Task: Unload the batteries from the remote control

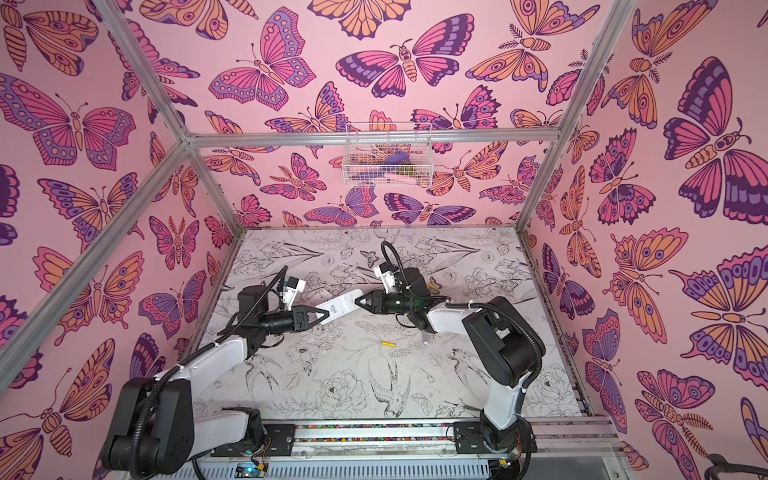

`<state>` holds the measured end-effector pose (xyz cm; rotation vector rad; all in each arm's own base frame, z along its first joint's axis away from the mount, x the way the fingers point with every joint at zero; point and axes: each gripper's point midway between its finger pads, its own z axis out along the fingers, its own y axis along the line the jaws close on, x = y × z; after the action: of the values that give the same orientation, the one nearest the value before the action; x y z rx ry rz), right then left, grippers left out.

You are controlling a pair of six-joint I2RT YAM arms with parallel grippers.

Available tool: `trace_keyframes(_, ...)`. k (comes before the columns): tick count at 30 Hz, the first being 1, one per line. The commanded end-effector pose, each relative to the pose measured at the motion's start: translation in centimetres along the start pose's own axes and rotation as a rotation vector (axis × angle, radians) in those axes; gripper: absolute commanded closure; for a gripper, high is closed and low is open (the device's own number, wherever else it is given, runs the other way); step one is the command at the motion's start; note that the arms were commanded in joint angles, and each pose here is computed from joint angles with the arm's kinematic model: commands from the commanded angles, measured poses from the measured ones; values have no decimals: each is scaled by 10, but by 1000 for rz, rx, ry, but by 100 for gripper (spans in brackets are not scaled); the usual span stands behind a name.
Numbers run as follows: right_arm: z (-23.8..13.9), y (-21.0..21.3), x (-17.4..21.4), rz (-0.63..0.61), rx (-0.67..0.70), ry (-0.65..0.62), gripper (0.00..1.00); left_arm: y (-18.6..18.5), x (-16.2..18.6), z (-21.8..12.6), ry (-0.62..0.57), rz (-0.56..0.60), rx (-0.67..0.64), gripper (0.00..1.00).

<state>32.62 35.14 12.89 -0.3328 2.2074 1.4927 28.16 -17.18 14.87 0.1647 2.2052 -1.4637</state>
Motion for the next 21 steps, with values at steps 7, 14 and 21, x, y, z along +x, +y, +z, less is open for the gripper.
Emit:
trace_keyframes(7,2,30,-9,-60,-93,-27,54,-6,-1,12,46,5,20,100)
trace_keyframes(14,6,24,-8,-39,-89,-34,59,-5,4,11,54,9,18,100)
trace_keyframes(21,6,14,-10,-30,-45,-50,67,-4,4,12,57,11,16,100)
